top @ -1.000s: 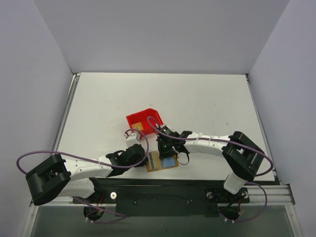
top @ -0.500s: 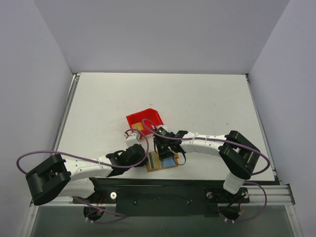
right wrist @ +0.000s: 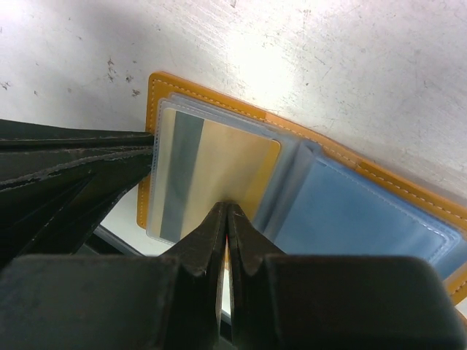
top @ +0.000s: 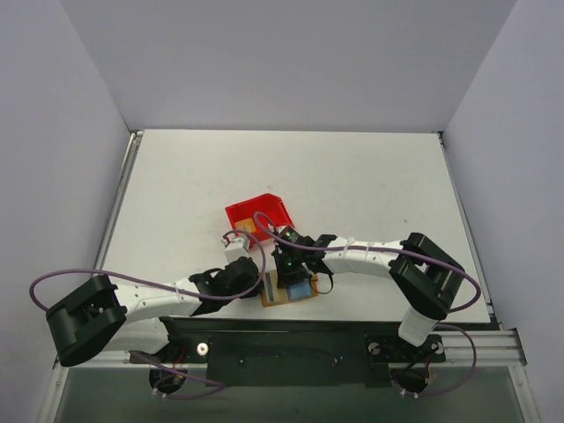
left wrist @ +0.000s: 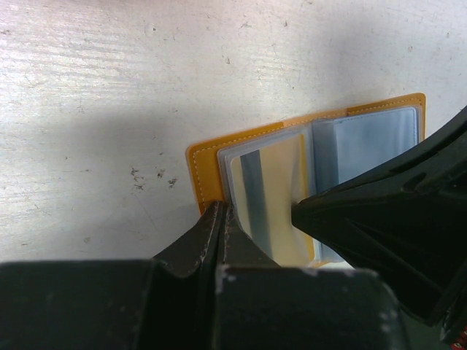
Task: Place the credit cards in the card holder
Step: Insert the credit card into the card holder.
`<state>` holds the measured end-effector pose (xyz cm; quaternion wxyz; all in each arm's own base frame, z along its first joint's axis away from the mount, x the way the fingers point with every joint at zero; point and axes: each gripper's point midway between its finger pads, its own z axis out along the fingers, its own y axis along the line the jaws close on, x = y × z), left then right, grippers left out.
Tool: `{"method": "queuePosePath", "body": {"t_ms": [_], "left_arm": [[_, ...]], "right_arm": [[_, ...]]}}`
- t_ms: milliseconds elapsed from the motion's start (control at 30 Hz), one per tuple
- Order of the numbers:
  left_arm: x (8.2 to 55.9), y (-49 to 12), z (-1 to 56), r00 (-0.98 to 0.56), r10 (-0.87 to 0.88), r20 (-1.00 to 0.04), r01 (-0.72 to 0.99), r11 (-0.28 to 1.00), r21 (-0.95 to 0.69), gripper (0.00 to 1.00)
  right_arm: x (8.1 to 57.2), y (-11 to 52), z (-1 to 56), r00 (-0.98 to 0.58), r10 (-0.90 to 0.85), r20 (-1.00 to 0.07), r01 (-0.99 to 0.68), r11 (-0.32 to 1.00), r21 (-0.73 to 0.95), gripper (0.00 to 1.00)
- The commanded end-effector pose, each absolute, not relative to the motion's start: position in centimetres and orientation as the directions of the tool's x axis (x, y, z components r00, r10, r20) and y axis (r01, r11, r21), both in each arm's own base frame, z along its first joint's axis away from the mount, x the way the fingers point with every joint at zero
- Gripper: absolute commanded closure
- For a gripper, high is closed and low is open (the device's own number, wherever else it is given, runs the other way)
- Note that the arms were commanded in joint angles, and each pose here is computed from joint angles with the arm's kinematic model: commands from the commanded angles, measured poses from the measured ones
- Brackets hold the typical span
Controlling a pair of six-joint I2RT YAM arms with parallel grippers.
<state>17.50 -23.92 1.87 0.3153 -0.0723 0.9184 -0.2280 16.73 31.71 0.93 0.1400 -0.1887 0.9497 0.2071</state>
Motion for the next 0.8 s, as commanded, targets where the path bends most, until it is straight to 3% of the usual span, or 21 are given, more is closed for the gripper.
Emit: {"method": "queuePosePath", "body": {"t_ms": [0,400,767], "left_arm": [[14.8,-21.0,-1.6,-0.855,-0.174,-0.488,-0.003,0.944,-0.331,1.00],[14.8,-21.0,-1.6,-0.855,-0.177,-0.488,-0.004,0.942,-0.334,1.00],[14.8,-21.0,-1.7,-0.855,-0.178,-0.488,-0.005,0.942,-0.335,1.00]], "right_arm": [[16.2,31.5,1.1,-0.896,-0.289,-0.337,-0.407,0.837,0.365,1.00],[17.9,28.6,2.3,-0.873,-0.292,-0.390,-0.390,0.899,0.201,1.00],[17.9,28.2,2.1,-0.864,-0.332,-0.377,-0.404,0.905,0.130,1.00]]}}
